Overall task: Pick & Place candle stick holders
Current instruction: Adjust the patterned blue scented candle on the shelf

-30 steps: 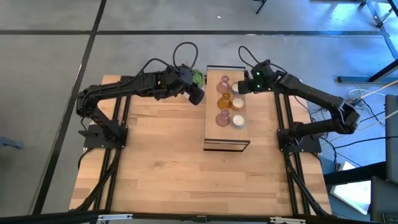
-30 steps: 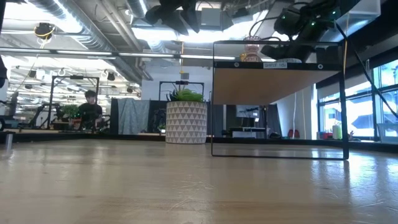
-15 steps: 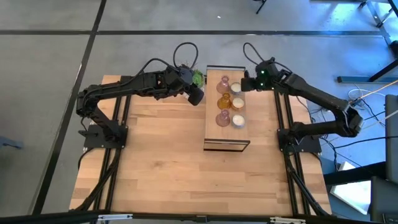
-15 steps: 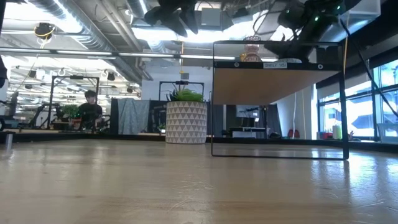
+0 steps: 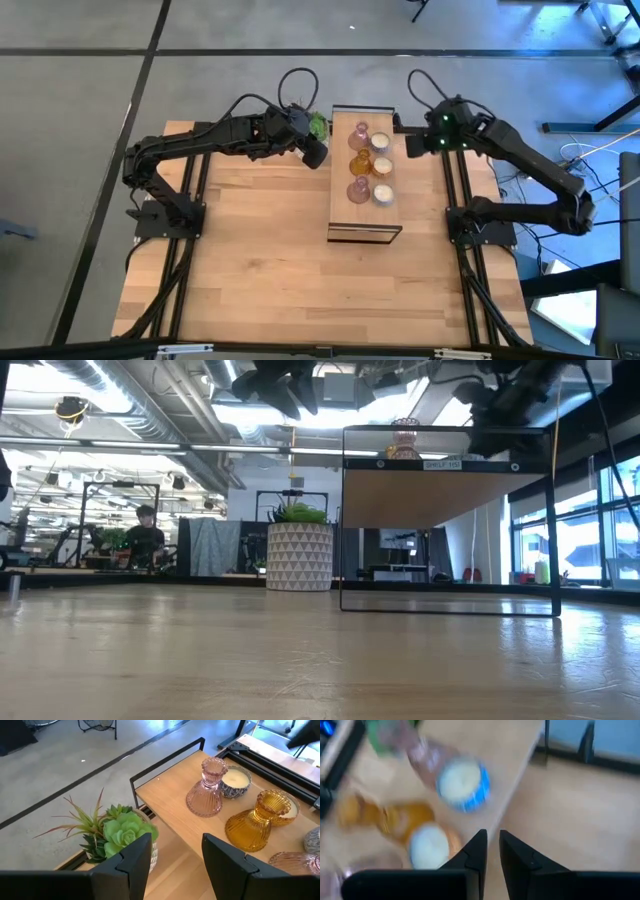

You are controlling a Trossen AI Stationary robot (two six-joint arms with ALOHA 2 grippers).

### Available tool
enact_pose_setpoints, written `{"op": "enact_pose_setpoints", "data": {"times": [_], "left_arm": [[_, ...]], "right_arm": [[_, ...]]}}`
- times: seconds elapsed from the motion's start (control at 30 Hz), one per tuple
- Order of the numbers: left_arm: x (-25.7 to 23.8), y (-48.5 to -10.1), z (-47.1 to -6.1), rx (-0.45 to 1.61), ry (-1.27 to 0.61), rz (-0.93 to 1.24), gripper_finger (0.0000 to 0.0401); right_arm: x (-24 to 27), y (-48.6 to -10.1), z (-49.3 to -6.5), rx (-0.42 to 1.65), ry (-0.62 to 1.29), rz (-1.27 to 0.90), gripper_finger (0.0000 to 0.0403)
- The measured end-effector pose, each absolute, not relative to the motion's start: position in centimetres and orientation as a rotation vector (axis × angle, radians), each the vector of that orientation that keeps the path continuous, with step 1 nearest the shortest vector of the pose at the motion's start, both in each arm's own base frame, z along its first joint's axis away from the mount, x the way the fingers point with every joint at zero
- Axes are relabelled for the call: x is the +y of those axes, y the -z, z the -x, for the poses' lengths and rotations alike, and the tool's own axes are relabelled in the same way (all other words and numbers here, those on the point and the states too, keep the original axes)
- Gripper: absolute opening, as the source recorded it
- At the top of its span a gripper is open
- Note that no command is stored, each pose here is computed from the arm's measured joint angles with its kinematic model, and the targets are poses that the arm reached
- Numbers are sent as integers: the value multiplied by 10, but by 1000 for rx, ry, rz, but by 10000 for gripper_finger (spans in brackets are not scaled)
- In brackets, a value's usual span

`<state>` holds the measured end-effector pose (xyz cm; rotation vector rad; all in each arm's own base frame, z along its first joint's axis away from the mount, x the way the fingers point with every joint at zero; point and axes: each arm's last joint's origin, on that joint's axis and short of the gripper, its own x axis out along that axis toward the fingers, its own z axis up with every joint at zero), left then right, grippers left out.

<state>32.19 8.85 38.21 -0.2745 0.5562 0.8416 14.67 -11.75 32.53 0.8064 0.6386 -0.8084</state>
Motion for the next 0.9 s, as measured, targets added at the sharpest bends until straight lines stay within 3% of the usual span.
{"op": "enact_pose_setpoints", "data": {"times": [0.4, 0.9], "left_arm": [[88, -382, -322, 544, -850, 300, 171], [81, -382, -324, 522, -852, 338, 171]], "right_arm": [[-91, -315, -138, 901, 453, -967, 54], [-65, -314, -150, 995, 357, -925, 54]]}}
